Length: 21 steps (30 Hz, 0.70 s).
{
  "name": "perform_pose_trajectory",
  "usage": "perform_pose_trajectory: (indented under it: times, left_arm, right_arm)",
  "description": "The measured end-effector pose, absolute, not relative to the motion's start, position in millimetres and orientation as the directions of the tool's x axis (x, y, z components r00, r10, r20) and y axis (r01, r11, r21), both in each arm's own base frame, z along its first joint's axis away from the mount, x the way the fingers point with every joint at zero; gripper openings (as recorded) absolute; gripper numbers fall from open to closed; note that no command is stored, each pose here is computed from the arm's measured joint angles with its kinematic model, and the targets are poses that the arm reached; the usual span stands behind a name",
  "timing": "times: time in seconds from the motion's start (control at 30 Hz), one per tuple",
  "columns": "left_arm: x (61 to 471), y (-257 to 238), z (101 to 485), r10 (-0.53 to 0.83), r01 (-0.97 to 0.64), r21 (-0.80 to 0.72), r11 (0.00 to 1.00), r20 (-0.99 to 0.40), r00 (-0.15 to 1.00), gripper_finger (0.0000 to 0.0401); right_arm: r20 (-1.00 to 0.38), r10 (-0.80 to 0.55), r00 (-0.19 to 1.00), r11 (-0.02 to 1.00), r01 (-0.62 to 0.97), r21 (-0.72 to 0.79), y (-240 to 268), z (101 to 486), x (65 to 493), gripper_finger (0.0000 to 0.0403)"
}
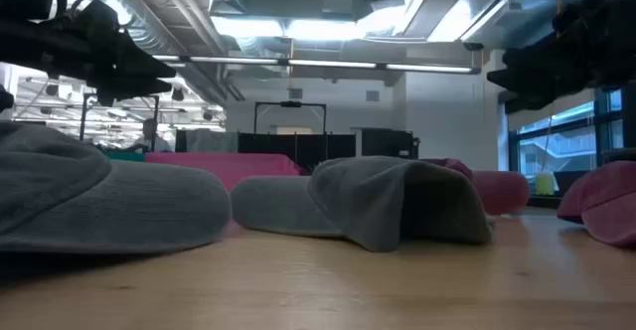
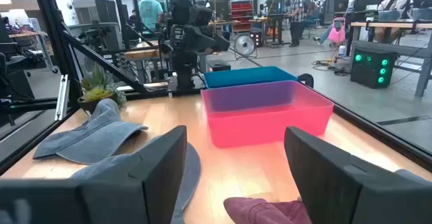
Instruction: Pick & Place hat
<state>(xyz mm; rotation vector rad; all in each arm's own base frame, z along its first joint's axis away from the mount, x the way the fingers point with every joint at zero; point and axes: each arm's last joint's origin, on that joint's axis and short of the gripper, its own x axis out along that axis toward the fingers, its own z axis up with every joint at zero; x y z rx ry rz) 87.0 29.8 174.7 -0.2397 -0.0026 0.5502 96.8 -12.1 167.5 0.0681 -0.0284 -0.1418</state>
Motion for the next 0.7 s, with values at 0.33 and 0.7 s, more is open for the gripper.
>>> perform_pose_trajectory:
  times: [0.33, 0.7]
  left_arm:
    - [87, 30, 175, 0.518, -0.517, -0.226, 0.825, -0.061, 0.853, 0.0213]
    - [104, 20, 206, 0.215, -0.194, -0.183, 0.964, 0.102, 0.971, 0.0197]
  right_arm:
    - [0.023, -0.143, 0.989, 0.988, 0.141, 0.069, -12, 167, 97, 0.0248]
    - [0.023, -0.144, 0.989, 0.988, 0.142, 0.068, -12, 167, 97, 0.0248]
